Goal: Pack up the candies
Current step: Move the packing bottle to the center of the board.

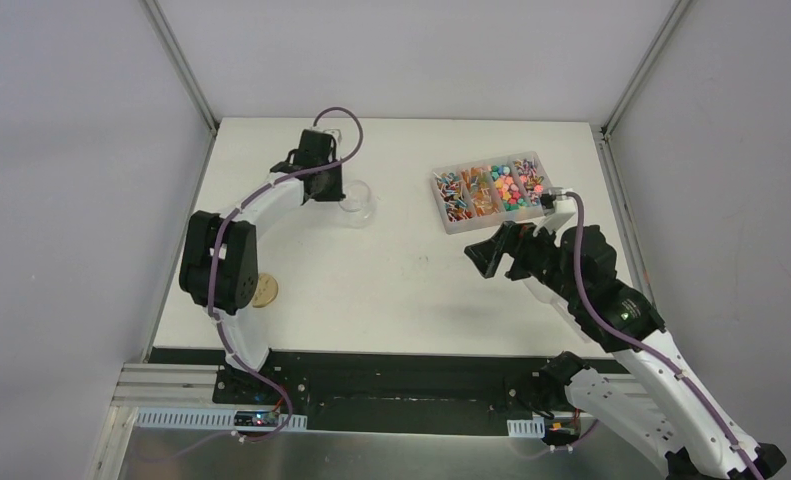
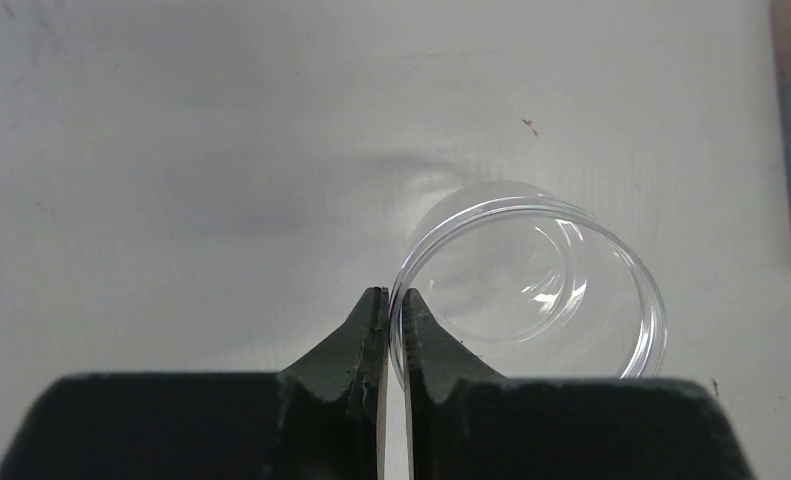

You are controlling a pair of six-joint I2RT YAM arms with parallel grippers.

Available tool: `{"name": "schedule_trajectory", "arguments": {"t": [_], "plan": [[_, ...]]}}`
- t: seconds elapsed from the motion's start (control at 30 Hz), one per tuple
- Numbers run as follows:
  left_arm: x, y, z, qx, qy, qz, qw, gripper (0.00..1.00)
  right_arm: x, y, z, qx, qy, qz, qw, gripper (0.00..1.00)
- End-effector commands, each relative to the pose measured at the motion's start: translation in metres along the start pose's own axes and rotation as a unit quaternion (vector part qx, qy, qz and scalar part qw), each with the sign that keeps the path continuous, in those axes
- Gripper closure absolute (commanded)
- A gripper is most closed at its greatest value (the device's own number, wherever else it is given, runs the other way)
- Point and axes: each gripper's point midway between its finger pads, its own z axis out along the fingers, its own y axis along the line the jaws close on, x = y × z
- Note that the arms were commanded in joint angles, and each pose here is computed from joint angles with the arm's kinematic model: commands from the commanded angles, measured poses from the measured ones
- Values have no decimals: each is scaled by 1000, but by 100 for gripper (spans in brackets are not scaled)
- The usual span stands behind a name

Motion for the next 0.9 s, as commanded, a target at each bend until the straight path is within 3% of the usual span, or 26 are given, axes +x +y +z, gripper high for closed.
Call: {"name": "schedule_trajectory", "arguments": {"t": [0.0,0.37,0.87], "plan": [[-2,-26,-19,13,-21,24,999,94,1,-1,-3,4,-6,14,1000,0],[29,-92,-14,58,7,49,997,94,6,-17,-1,48,-5,33,998,0],[71,-123,-11,75,45,77,993,87,16,-23,4,61,6,54,997,1]]}}
